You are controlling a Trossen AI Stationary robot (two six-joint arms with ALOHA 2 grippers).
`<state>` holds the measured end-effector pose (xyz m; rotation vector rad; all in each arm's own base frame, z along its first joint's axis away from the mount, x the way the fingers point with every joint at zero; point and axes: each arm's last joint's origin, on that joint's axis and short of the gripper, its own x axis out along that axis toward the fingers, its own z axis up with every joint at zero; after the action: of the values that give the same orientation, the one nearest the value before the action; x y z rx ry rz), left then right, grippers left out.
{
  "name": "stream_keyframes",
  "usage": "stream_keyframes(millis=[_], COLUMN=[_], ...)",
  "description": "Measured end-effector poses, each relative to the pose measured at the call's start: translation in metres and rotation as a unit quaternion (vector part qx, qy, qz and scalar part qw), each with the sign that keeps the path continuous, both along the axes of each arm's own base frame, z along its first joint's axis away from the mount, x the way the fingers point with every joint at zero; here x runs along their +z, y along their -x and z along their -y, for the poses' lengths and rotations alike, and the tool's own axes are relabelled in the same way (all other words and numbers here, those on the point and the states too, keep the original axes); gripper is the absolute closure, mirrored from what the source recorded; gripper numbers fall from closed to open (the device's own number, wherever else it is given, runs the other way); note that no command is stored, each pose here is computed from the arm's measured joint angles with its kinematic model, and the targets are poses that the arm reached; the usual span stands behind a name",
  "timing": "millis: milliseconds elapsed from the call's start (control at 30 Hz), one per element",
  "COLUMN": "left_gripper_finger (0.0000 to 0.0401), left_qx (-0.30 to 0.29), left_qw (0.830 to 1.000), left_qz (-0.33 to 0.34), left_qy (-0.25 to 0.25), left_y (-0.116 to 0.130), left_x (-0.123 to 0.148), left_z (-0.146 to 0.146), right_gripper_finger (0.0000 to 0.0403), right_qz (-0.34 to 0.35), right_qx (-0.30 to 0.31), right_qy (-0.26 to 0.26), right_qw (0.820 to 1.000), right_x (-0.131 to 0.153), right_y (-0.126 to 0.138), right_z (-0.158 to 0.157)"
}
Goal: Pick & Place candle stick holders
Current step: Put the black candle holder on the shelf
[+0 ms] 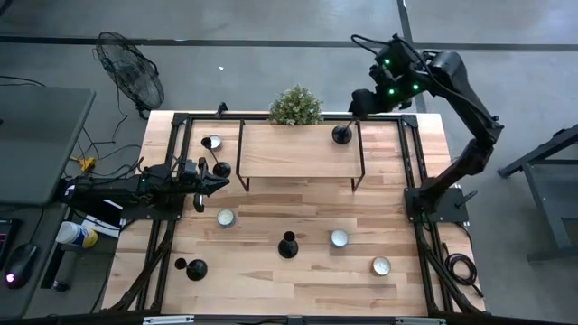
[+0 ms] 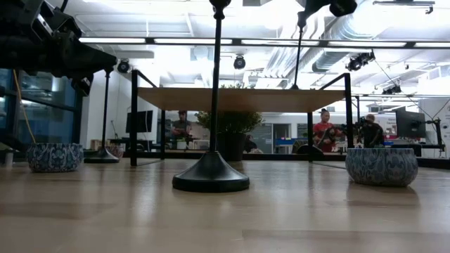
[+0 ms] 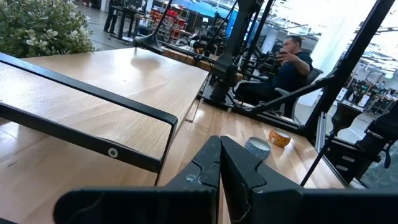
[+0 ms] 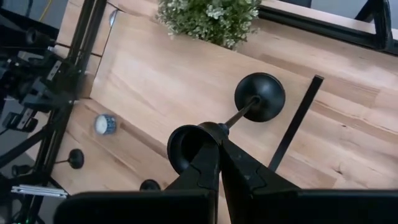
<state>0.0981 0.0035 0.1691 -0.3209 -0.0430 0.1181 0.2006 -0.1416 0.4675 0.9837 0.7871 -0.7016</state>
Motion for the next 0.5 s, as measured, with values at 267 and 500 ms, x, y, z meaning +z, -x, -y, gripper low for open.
stream_keyframes(millis=[267, 500], left_gripper_finger=[0.0400, 0.0400], left_qx=[0.000, 0.000], left_qw=[1.000, 1.000], left_qz=[0.000, 0.000], left_qy=[0.000, 0.000], left_y=[0.000, 0.000], left_x=[0.000, 0.000], left_z=[0.000, 0.000], right_gripper_finger=[0.0403, 0.0403], right_qz=[-0.009, -0.012], right_qx=[-0.012, -0.004], right_qy=[-0.005, -0.014], right_qw=[1.000, 1.000], right_x=[-0.005, -0.011], right_y=[-0.001, -0.007], right_z=[0.012, 0.020])
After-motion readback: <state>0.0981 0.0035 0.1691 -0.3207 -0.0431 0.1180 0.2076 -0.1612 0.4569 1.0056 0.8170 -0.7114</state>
